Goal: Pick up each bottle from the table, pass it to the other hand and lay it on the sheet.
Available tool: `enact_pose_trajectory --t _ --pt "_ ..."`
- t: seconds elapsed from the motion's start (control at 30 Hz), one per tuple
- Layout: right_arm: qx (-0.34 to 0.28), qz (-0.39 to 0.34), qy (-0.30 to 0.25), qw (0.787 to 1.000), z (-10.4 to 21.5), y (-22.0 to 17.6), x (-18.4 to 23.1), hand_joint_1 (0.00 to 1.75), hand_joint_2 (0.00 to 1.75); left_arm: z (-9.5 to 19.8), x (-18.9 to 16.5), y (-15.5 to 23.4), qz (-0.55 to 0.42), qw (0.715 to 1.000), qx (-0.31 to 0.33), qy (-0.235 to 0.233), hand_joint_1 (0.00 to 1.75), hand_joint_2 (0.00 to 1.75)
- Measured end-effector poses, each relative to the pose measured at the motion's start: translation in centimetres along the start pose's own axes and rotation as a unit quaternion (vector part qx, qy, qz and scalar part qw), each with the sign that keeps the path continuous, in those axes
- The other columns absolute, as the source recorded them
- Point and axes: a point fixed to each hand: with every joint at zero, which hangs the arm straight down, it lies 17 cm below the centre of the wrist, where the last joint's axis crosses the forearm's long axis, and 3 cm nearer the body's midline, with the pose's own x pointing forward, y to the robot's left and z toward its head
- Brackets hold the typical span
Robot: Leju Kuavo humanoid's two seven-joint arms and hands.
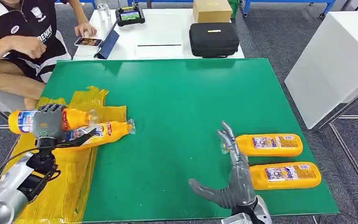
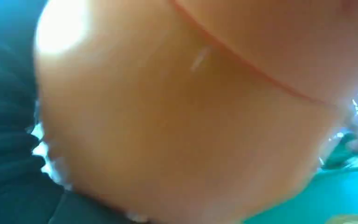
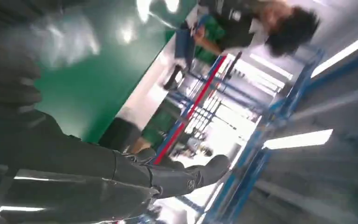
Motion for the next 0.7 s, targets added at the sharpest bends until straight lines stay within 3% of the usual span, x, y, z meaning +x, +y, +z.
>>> enact_pose_trajectory --t 0.03,0.23,0.7 --pt "0.004 -0.002 -0.005 1.0 -0.4 0.1 0.1 0.0 1.75 0.0 -0.9 -0.4 0.0 1.0 -0.009 0.01 0.03 1.75" --pt "0.014 0.01 -0.02 1.0 -2.4 0.2 0.4 0.0 1.75 1.5 -4.0 -3.2 0.002 0.998 -0.05 0.045 0.0 1.75" --pt "0.016 0.026 -0.025 0.999 -3.3 0.1 0.4 0.0 1.75 2.6 -5.6 -4.6 0.008 0.995 -0.071 0.07 0.0 1.75"
